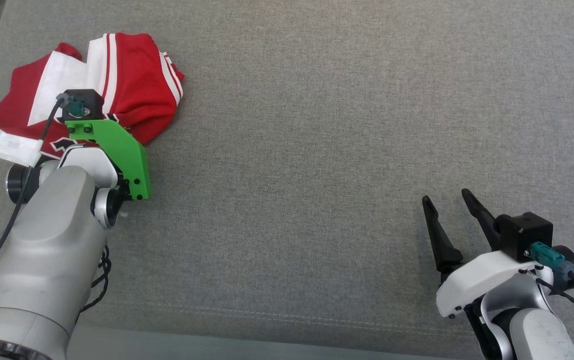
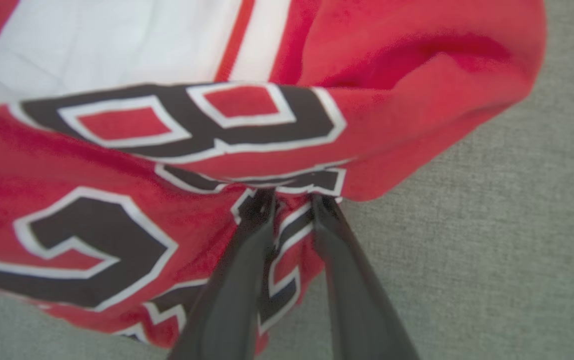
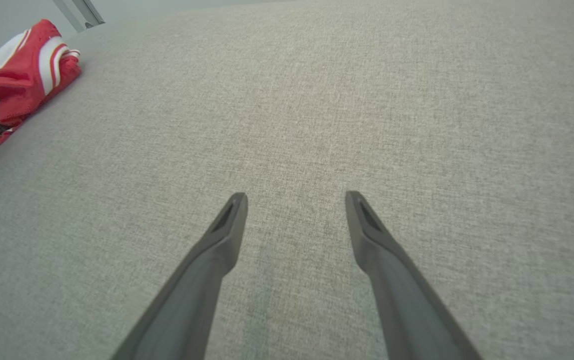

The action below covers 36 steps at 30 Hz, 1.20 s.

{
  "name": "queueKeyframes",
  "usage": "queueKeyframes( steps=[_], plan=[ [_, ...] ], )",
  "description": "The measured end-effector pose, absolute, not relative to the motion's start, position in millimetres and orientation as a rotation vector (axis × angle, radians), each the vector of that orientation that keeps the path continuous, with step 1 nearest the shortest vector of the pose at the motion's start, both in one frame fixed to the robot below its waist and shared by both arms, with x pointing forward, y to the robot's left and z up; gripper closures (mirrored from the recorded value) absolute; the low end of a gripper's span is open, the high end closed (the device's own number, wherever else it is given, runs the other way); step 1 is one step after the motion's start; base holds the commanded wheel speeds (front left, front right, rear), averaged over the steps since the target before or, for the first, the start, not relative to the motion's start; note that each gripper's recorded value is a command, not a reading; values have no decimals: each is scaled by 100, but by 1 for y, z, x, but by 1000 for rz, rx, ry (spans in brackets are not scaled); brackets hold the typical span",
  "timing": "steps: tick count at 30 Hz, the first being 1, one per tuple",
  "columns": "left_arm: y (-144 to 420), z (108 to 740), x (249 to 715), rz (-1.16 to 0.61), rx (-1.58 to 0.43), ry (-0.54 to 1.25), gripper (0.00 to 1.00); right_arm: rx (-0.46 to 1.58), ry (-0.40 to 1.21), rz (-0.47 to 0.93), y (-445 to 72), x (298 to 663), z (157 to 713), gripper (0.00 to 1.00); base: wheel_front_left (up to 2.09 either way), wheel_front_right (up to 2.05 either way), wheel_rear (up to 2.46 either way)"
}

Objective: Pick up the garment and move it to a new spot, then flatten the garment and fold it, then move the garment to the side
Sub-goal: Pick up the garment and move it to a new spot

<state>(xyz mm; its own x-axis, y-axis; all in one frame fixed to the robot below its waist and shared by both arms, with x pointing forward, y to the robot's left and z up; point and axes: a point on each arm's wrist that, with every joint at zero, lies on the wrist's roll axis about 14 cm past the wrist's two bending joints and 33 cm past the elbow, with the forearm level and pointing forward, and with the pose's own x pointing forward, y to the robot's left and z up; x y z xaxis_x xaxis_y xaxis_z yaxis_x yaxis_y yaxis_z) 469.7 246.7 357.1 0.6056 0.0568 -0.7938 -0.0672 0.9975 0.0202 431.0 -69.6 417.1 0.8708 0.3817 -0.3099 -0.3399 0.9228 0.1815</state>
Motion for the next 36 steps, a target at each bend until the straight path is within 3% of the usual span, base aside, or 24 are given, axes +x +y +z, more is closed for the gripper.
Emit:
queueKeyframes(
  steps=[8, 23, 36],
  plan=[
    [237, 376, 482, 58, -20, 806, 100, 127, 339, 385, -67, 427, 422, 0, 0, 0, 0],
    [177, 496, 525, -130, 21, 435, 100, 174, 258, 399, -63, 408, 454, 0, 0, 0, 0],
    [13, 585, 518, -543, 69, 185, 100, 214, 177, 241, -116, 382, 471, 0, 0, 0, 0]
  ],
)
